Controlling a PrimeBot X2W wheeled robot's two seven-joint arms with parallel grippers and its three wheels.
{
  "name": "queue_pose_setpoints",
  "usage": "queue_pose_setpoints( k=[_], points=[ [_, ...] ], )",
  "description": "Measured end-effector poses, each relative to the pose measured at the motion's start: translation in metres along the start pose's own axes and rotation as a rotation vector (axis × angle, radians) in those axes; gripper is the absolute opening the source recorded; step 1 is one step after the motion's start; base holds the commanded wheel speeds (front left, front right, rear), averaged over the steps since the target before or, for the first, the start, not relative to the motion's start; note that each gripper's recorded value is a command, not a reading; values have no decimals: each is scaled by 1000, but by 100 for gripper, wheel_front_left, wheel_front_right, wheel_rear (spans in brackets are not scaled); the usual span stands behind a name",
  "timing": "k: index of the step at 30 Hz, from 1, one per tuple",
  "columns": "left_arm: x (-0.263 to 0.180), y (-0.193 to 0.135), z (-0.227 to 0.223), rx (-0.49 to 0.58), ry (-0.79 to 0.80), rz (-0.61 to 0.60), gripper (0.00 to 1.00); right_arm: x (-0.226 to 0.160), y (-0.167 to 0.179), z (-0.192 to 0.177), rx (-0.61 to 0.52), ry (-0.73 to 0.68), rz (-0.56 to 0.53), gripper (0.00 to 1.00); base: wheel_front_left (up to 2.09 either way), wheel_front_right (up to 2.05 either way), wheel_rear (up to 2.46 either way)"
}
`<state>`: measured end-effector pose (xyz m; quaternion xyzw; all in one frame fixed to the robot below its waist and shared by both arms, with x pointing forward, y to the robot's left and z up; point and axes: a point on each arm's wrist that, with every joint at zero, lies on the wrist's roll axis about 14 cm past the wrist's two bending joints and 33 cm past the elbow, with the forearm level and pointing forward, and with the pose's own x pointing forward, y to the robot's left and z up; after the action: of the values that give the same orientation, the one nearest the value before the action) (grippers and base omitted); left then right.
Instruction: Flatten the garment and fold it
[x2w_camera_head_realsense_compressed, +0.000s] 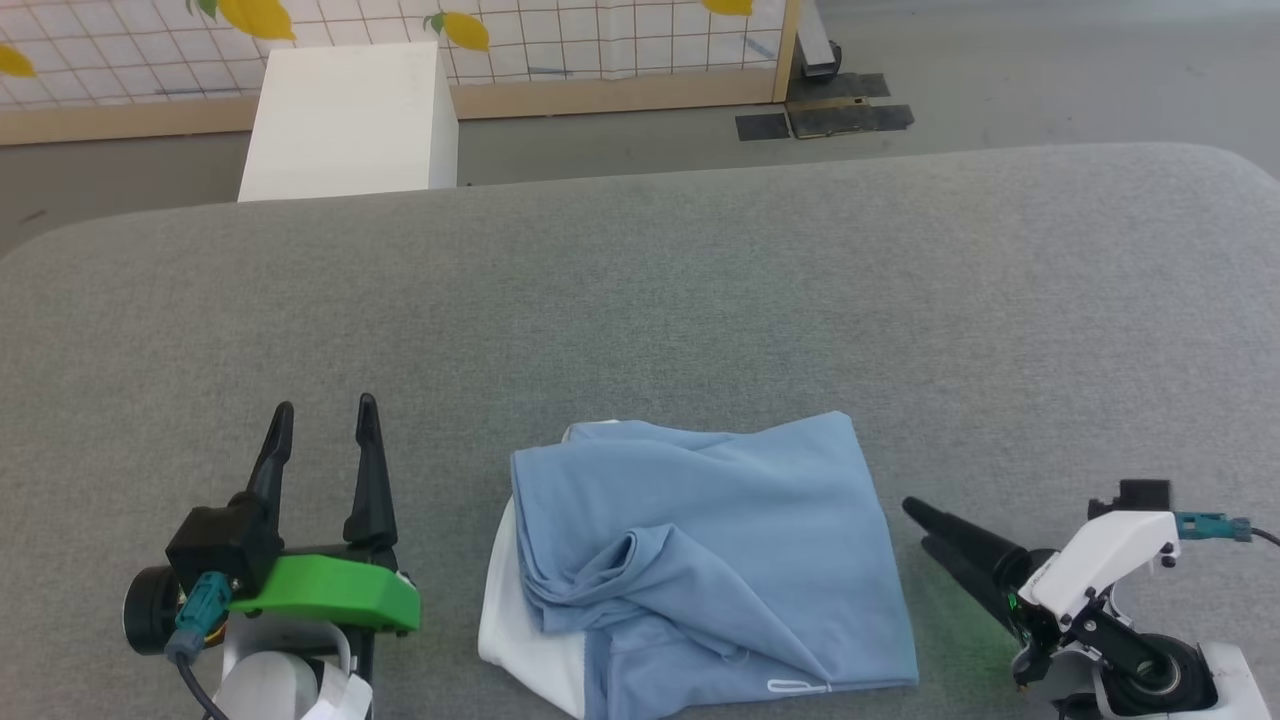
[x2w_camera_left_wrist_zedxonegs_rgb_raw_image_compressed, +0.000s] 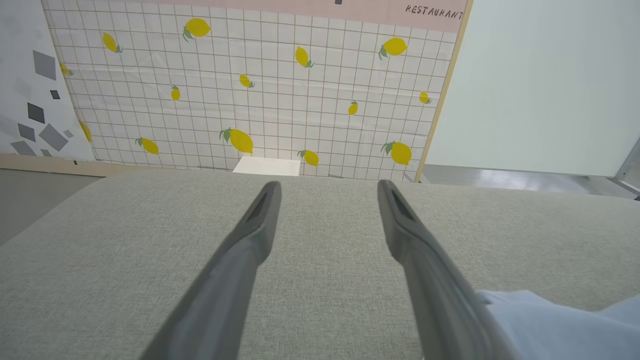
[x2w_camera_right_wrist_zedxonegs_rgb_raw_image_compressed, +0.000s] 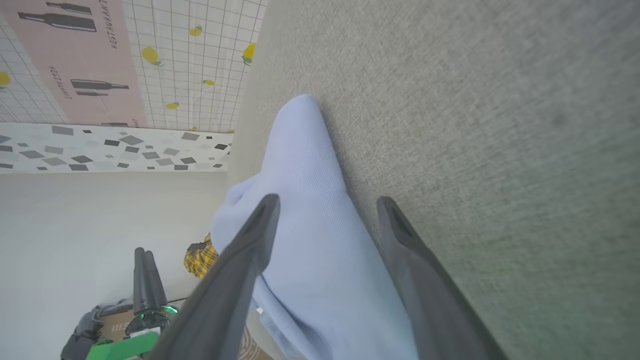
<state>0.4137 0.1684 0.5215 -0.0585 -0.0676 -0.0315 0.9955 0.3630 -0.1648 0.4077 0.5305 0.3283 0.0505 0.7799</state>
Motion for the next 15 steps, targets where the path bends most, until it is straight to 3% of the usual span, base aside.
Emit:
queue_pose_setpoints(
  k=[7, 15],
  points=[
    [-2, 6, -3, 3, 9, 12, 100, 13, -4, -25, 52, 202, -17, 100, 0, 0, 0],
    [-5, 13, -4, 7, 16, 33, 100, 30, 2, -51, -40, 348, -49, 100, 0, 0, 0]
  ],
)
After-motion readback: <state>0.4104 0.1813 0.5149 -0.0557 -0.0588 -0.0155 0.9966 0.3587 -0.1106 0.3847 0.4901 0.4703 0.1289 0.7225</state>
